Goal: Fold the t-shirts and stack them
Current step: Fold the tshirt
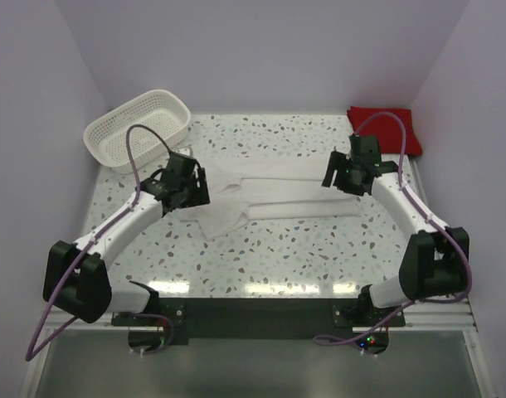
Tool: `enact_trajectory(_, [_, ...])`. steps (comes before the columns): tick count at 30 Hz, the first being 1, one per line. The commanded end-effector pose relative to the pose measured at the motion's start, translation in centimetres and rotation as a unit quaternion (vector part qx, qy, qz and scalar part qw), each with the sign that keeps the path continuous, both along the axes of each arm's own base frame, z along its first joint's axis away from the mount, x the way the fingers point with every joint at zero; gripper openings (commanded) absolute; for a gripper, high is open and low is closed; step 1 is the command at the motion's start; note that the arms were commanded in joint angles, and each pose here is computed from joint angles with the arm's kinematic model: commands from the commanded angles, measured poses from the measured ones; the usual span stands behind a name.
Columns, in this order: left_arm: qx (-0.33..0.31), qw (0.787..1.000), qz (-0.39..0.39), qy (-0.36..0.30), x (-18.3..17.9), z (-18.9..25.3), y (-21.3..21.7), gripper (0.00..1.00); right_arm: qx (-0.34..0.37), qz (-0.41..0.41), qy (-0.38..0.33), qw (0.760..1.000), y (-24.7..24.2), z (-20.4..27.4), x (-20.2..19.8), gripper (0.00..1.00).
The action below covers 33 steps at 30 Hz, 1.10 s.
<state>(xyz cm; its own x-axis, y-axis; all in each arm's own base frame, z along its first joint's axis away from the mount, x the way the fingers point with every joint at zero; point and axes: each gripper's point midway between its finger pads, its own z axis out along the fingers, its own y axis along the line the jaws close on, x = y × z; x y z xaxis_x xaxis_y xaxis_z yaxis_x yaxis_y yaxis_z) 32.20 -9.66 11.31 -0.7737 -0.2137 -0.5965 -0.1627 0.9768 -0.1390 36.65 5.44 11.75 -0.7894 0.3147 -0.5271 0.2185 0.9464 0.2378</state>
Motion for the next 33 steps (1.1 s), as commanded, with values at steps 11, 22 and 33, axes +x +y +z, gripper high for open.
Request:
enact_trajectory(11, [0.007, 0.997, -0.047, 0.069, -6.6, -6.5, -5.5, 0.50, 0.003, 0.118, -0.008, 0.993, 3.5, -0.3, -9.9, 0.75])
enact_trajectory(22, [0.033, 0.993, -0.036, 0.111, -7.6, -9.6, -5.7, 0.40, 0.028, 0.142, -0.008, 0.989, 4.1, -1.1, -12.2, 0.75])
enact_trajectory(33, [0.056, 0.994, -0.046, 0.076, -5.1, -7.1, -6.9, 0.00, 0.048, 0.152, -0.009, 0.987, 4.8, -1.4, -12.6, 0.75])
